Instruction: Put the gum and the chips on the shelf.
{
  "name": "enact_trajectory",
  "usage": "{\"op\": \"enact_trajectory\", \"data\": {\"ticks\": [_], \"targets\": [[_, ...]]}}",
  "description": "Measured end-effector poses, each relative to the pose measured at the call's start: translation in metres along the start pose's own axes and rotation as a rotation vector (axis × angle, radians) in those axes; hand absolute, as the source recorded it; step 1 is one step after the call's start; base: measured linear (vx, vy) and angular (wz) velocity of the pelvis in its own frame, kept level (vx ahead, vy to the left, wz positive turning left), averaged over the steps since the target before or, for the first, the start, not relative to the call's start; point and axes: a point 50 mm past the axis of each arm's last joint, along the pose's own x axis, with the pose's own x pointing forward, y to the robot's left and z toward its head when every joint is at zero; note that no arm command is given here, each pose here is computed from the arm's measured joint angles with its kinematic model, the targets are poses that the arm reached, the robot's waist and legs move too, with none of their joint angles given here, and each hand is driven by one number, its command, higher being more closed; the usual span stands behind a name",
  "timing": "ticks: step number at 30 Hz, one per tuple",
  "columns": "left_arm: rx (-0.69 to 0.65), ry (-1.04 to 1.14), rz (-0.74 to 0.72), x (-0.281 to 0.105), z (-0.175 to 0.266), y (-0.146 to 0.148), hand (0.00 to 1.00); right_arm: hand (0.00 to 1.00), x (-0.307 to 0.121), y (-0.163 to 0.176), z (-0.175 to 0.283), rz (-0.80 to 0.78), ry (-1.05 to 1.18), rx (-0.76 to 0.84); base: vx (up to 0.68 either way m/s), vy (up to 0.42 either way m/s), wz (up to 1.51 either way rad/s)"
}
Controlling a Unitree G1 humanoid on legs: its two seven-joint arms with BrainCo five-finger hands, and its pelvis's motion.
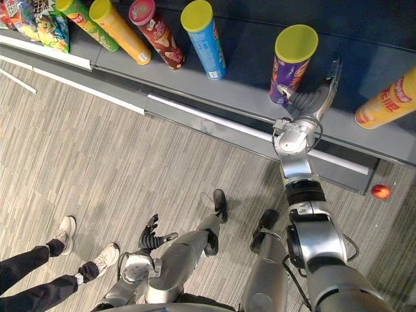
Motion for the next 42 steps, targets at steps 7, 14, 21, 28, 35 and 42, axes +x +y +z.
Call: {"op": "enact_trajectory", "data": {"ticks": [7, 14, 21, 28, 35, 42], "targets": [[0.002, 0.013, -0.004, -0.002, -0.004, 0.000, 0.00, 0.00, -0.006, -0.002, -0.002, 0.004, -0.004, 0.007, 0.01, -0.032, -0.08], [0.002, 0.027, 0.003, -0.002, -0.005, 0.002, 0.00, 0.00, -0.018, 0.004, -0.002, 0.031, 0.002, 0.040, 0.02, -0.023, -0.05], [-0.002, 0.054, 0.035, 0.000, -0.010, 0.009, 0.00, 0.00, -0.037, 0.011, -0.002, 0.105, -0.020, 0.056, 0.01, -0.009, -0.03], [-0.020, 0.072, 0.074, 0.000, -0.014, 0.021, 0.00, 0.00, -0.072, 0.021, -0.002, 0.236, -0.047, 0.062, 0.02, -0.005, -0.05], [0.014, 0.066, 0.118, 0.002, -0.015, 0.038, 0.00, 0.00, -0.118, 0.009, -0.022, 0.306, 0.046, 0.080, 0.07, -0.009, 0.01], [0.019, 0.129, 0.104, -0.004, -0.033, 0.055, 0.00, 0.00, -0.184, -0.023, -0.055, 0.486, 0.216, 0.027, 0.12, -0.002, -0.11]]}}
